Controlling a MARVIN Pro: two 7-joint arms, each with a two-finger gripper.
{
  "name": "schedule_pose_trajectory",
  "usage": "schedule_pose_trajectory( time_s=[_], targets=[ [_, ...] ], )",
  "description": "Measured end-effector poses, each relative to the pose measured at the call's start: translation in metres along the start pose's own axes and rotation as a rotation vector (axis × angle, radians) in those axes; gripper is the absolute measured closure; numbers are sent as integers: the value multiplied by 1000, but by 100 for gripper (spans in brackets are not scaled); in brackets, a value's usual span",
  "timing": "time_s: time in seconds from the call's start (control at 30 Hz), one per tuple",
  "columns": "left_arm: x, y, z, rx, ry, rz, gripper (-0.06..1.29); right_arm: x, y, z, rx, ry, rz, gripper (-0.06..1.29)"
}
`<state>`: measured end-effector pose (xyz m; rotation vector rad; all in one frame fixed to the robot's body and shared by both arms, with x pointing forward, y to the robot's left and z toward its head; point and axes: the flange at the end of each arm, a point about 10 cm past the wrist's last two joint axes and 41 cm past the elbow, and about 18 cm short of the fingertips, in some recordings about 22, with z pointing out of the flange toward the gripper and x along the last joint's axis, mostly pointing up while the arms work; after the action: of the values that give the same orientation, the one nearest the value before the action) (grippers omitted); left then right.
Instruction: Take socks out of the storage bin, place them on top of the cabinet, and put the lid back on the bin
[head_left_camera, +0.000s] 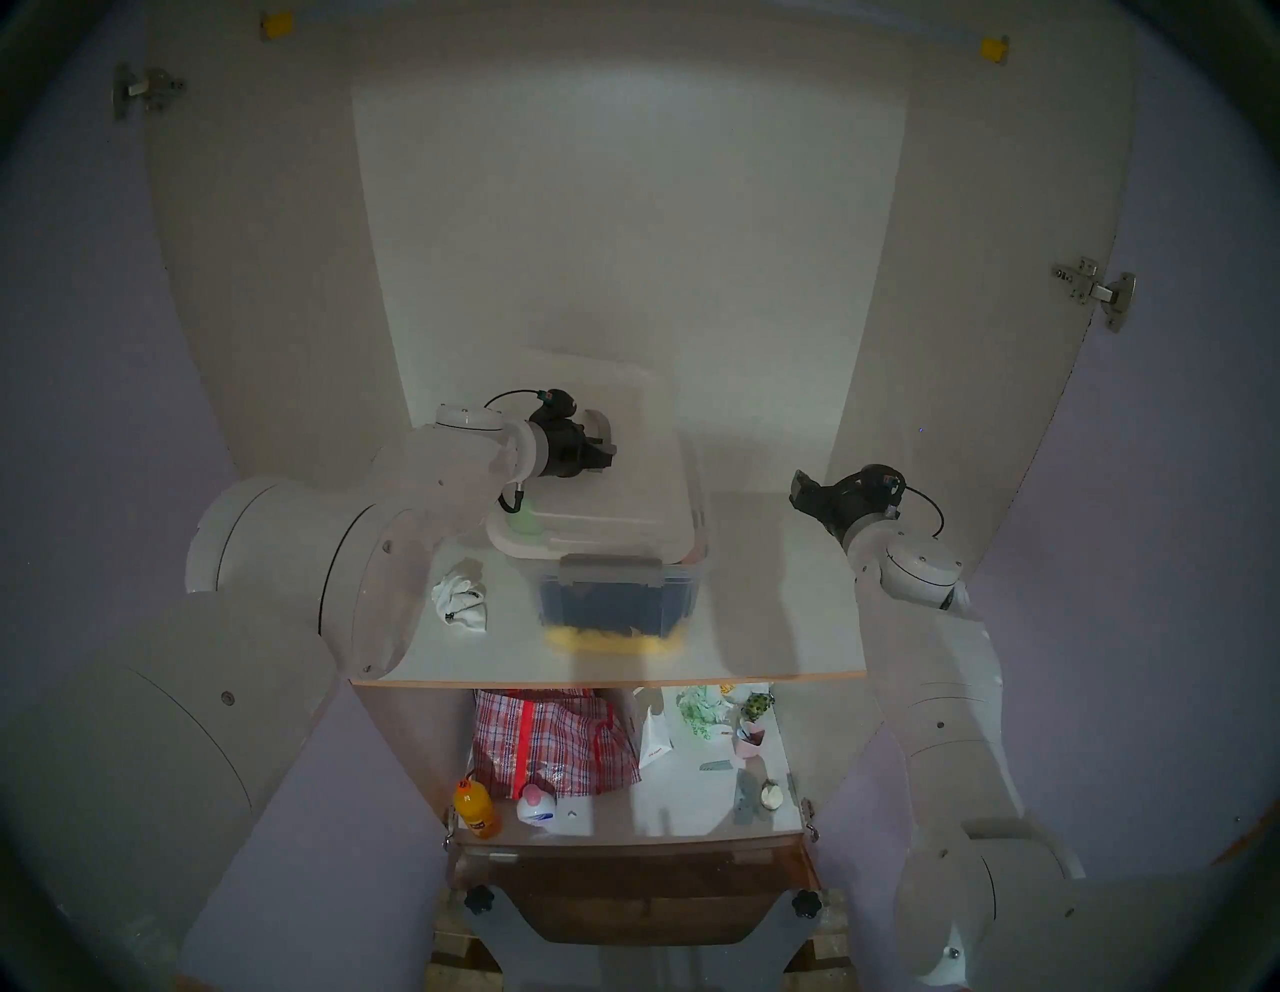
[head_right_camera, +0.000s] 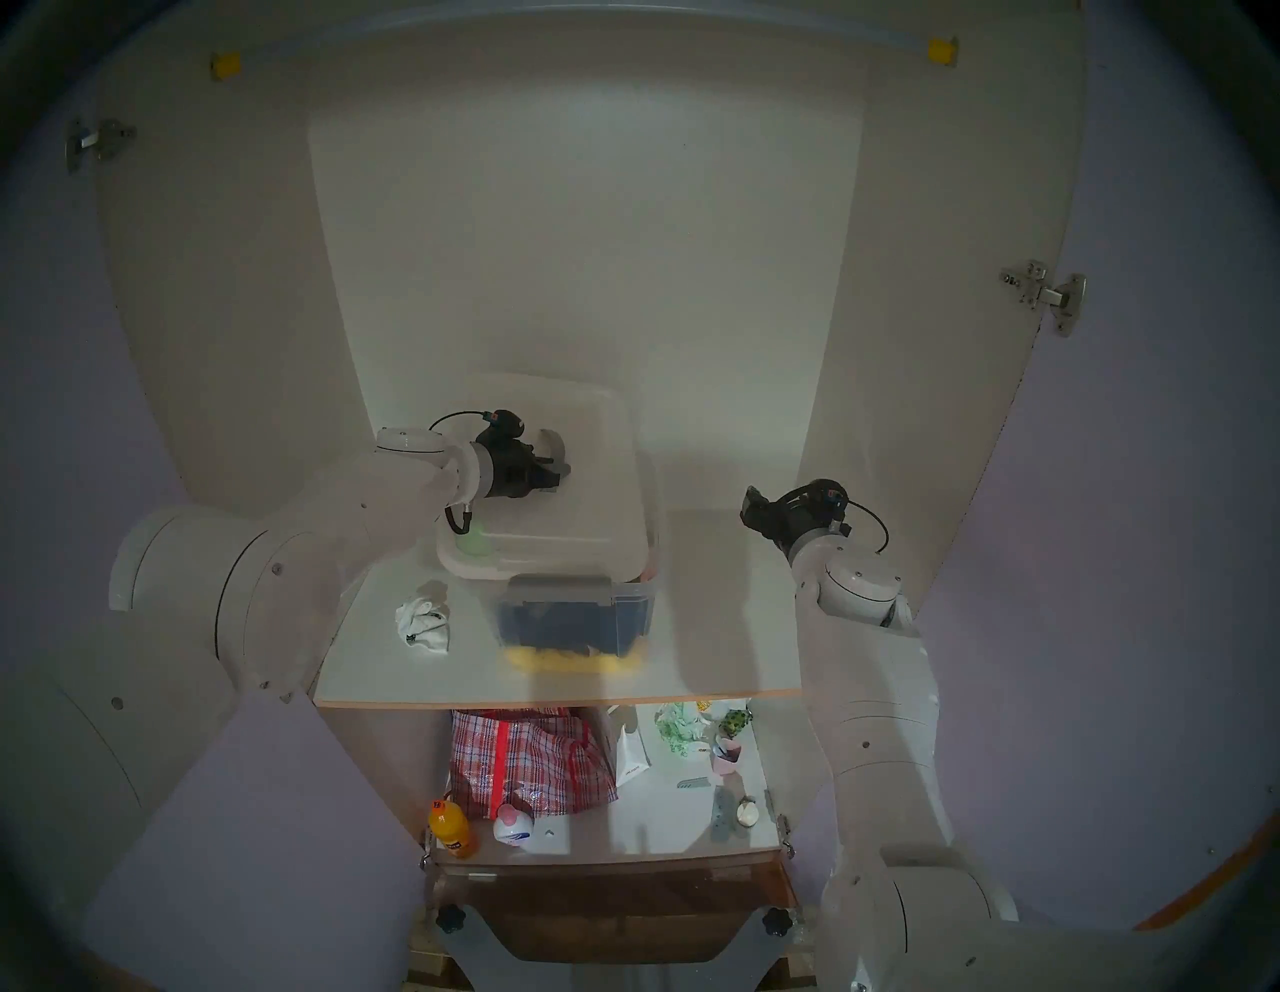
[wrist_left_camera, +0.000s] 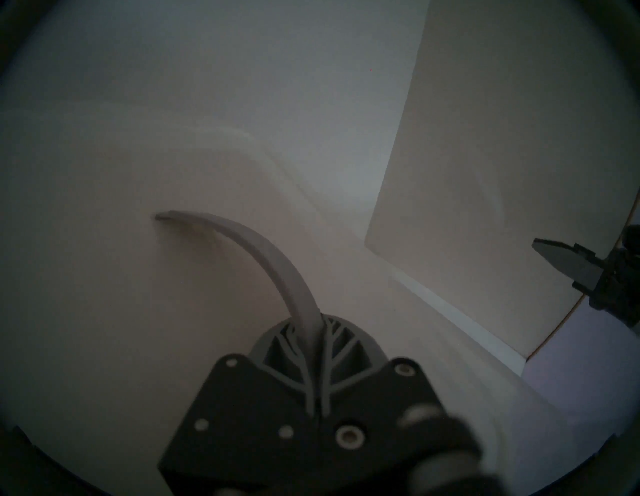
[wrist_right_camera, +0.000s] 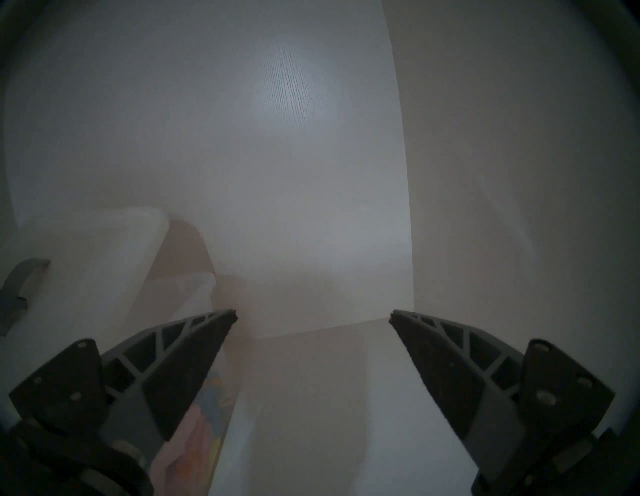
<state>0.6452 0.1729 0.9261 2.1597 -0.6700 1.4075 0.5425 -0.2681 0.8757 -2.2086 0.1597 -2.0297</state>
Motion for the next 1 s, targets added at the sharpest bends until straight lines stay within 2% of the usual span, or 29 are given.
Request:
schedule_pose_trajectory(
  time_s=[0.17,0.47,0.77,1.0],
  targets=[
    [1,0,-2,-27,13,-29,125,0,0,0,0,0,0,1],
    [4,1,-5,-70,83,-146,125,0,0,0,0,0,0,1],
    [-17,8,-3,-141,34,-172,125,0,0,0,0,0,0,1],
    [-25,10,-5,-178,19,-177,125,0,0,0,0,0,0,1]
  ],
)
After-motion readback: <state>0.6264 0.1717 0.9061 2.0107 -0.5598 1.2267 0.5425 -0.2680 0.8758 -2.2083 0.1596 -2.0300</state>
